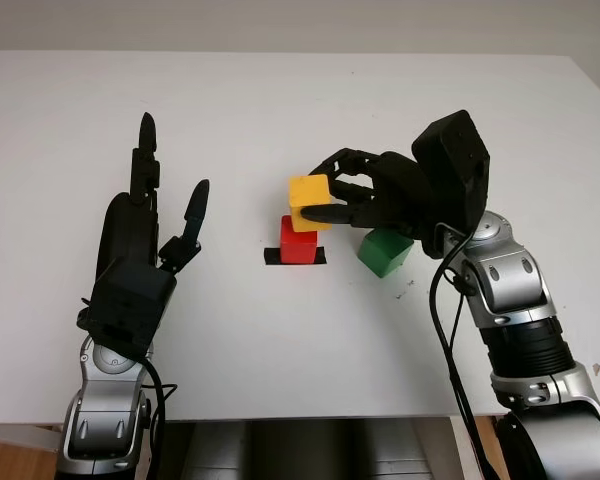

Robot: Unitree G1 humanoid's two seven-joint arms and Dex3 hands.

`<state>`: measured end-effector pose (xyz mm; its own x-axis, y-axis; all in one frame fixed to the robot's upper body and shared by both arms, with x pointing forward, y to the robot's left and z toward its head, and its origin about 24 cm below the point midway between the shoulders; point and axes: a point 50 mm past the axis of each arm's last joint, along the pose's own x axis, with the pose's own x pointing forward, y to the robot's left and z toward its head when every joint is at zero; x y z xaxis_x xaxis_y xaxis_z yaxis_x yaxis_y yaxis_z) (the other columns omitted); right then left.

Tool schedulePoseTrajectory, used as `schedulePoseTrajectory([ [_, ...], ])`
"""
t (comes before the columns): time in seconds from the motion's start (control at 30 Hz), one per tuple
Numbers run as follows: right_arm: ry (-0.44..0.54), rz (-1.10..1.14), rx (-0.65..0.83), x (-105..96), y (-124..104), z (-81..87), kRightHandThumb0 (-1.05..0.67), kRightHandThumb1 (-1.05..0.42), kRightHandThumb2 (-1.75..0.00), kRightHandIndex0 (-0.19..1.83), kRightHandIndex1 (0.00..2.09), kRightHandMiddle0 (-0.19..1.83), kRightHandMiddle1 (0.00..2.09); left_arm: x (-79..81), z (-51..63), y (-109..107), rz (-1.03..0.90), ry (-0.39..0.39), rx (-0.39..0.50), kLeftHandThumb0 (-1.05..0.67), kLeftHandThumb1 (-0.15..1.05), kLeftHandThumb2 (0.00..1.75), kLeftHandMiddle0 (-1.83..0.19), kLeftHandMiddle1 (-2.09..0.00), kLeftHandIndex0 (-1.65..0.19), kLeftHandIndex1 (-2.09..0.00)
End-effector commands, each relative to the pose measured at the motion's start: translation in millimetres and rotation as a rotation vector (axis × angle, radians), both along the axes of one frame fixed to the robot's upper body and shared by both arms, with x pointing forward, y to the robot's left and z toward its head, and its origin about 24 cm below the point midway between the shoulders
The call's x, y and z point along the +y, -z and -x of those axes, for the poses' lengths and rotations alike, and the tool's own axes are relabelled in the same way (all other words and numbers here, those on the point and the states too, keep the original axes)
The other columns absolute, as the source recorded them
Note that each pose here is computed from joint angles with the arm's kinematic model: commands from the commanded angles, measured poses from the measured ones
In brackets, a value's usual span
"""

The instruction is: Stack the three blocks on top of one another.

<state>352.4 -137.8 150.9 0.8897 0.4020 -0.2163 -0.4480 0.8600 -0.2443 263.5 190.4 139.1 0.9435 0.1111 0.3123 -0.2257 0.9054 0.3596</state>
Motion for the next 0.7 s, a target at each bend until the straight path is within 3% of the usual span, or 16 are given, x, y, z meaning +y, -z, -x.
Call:
schedulePoseTrajectory([
  [0.0, -0.007, -0.012, -0.046, 1.8, -9.9, -3.2, -0.54, -0.96, -0.05, 0.22, 0.05, 0.31, 1.87, -2.3, 0.2, -2.4, -0.003, 0.0, -0.01, -0.73, 1.05, 0.54, 0.14, -0.06, 0.09, -0.05],
  [0.67, -0.015, -0.008, -0.048, 6.9, -6.2, -2.1, -0.5, -0.95, -0.05, 0.25, 0.06, 0.33, 1.83, -2.9, 1.0, -2.2, -0.006, -0.005, -0.015, -0.74, 1.05, 0.55, 0.13, -0.06, 0.08, -0.06],
])
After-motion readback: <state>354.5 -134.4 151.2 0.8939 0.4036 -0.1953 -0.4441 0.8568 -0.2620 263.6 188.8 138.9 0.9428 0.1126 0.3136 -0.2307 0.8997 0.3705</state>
